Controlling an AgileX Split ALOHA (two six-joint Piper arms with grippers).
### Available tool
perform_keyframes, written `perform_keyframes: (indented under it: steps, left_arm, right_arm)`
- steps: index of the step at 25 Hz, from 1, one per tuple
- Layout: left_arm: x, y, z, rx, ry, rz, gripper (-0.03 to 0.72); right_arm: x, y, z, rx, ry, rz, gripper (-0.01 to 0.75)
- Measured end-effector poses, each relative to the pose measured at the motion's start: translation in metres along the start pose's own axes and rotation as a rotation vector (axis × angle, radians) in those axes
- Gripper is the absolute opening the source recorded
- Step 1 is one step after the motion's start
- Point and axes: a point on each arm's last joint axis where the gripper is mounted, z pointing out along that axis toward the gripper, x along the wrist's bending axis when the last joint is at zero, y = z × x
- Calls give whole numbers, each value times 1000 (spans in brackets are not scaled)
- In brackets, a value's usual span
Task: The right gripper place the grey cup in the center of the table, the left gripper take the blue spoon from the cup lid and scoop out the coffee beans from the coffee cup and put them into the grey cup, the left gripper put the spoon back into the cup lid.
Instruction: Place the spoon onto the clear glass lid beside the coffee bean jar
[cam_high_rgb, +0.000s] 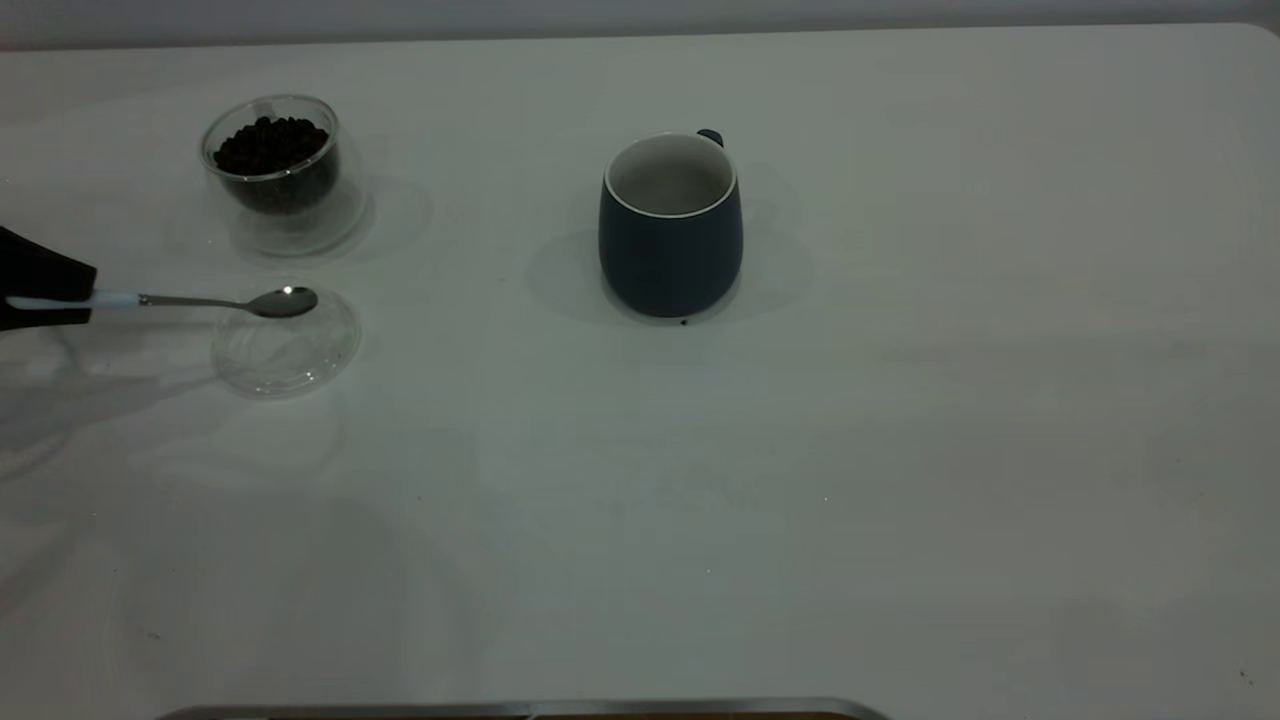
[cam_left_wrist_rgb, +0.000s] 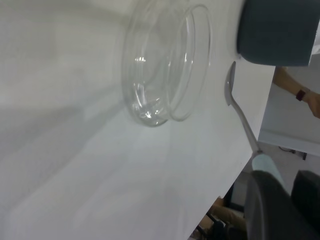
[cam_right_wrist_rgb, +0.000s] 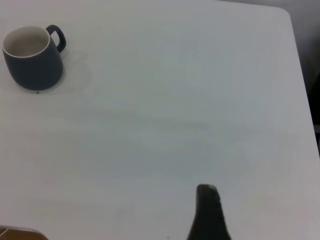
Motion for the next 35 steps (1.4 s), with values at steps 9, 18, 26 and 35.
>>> perform_keyframes:
  steps: [9, 18, 26, 35]
  left_arm:
    - [8, -1, -12, -45, 21, -19, 128]
    - [12, 2, -12, -72, 68, -21, 128]
    - [3, 8, 13, -34, 113, 15, 128]
    - [-5, 11, 34, -3, 140, 45, 128]
  right_arm:
    - [0, 0, 0, 0, 0, 0, 590]
    - [0, 0, 0, 0, 0, 0, 590]
    - [0, 0, 0, 0, 0, 0, 590]
    - [0, 0, 0, 0, 0, 0, 590]
